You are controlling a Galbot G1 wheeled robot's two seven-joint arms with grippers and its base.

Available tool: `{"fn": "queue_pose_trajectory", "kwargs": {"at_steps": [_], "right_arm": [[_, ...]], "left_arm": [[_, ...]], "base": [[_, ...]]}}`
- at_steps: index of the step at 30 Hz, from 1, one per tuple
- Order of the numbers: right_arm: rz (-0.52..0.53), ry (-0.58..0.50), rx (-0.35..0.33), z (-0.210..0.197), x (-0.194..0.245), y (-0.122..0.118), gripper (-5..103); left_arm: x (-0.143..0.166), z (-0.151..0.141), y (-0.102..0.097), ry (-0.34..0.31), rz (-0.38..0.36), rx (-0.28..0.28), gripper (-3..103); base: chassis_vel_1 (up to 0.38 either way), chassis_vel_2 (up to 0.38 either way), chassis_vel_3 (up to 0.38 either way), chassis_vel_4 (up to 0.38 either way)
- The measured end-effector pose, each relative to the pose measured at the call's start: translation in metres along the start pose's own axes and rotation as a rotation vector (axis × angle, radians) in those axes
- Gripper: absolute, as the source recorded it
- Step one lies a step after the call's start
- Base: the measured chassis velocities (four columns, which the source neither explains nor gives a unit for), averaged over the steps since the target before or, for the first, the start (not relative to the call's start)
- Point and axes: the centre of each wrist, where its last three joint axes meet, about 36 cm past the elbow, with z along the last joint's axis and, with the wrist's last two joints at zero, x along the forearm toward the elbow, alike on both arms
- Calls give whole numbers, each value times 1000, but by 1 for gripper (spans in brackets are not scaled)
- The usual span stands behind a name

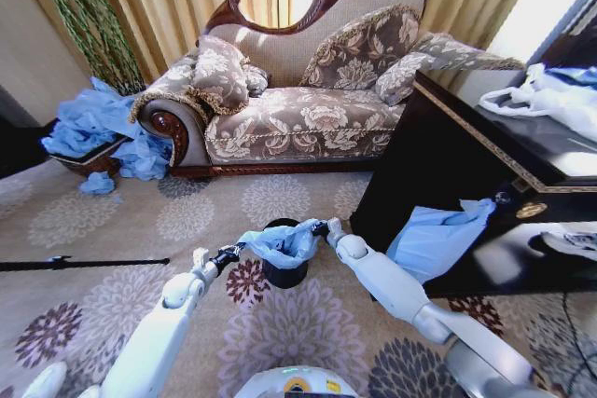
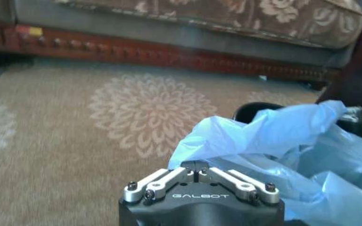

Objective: Place a garbage bag over the trash bin.

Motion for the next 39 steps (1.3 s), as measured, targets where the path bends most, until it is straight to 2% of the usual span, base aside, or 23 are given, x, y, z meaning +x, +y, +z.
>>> {"fn": "queue_pose_trajectory", "kwargs": {"at_steps": [1, 5, 9, 10, 12, 13, 15, 16, 17, 18, 20, 21, 22, 23, 24, 25, 27, 28, 29, 33, 35, 38, 39], "right_arm": [[0, 0, 0, 0, 0, 0, 0], [-43, 47, -126, -6, 1, -15, 0], [-56, 61, -138, -4, 3, -21, 0], [-60, 69, -125, 1, 7, -22, 0], [-63, 69, -105, 4, 12, -21, -3], [-67, 59, -91, 7, 18, -19, 2], [-68, 51, -86, 9, 21, -17, 8], [-67, 48, -82, 9, 23, -17, 8], [-60, 28, -66, 11, 29, -17, 18], [-60, 28, -66, 11, 29, -17, 18], [-49, 9, -12, 13, 37, -22, 24], [-49, 9, -12, 13, 37, -22, 24], [-47, 1, 7, 13, 41, -24, 24], [-47, -6, 20, 12, 44, -25, 34], [-47, -14, 31, 11, 49, -25, 34], [-43, -20, 38, 11, 53, -25, 45], [-39, -24, 42, 11, 56, -26, 51], [-33, -28, 46, 12, 59, -26, 56], [-33, -28, 46, 12, 59, -26, 56], [-21, -52, 67, 14, 71, -28, 73], [-19, -57, 74, 14, 73, -29, 78], [-14, -85, 105, 13, 79, -31, 94], [-14, -85, 105, 13, 79, -31, 94]], "left_arm": [[0, 0, 0, 0, 0, 0, 0], [-2, -1, -3, 17, -6, 21, 0], [0, 2, -3, 19, 15, 14, 0], [3, 5, -3, -1, 59, 5, -3], [6, 8, -4, -23, 98, -5, 2], [9, 12, -3, -46, 137, -24, 13], [11, 15, -2, -68, 161, -44, 13], [11, 16, -1, -75, 170, -54, 18], [14, 18, 3, -87, 200, -98, 24], [14, 18, 3, -87, 200, -98, 24], [18, 19, 6, -104, 234, -145, 34], [18, 19, 6, -104, 234, -145, 34], [19, 19, 8, -105, 240, -168, 40], [20, 18, 9, -106, 247, -189, 45], [22, 18, 11, -108, 256, -211, 51], [23, 18, 12, -109, 258, -219, 56], [24, 17, 13, -109, 260, -224, 56], [26, 17, 14, -110, 262, -228, 61], [26, 17, 14, -110, 262, -228, 61], [35, 16, 21, -112, 273, -249, 83], [36, 16, 21, -113, 275, -252, 83], [41, 14, 22, -118, 283, -258, 97], [41, 14, 22, -118, 283, -258, 97]], "base": [[0, 0, 0, 0], [0, 0, 0, 0], [0, 0, 0, 0], [0, 0, 0, 0], [0, 0, 0, 0], [0, 0, 0, 0], [0, 0, 0, 0], [0, 0, 0, 0], [0, 0, 0, 0], [0, 0, 0, 0], [0, 0, 0, 0], [0, 0, 0, 0], [0, 0, 0, 0], [0, 0, 0, 0], [0, 0, 0, 0], [0, 0, 0, 0], [0, 0, 0, 0], [0, 0, 0, 0], [0, 0, 0, 0], [0, 0, 0, 0], [0, 0, 0, 0], [0, 0, 0, 0], [0, 0, 0, 0]]}}
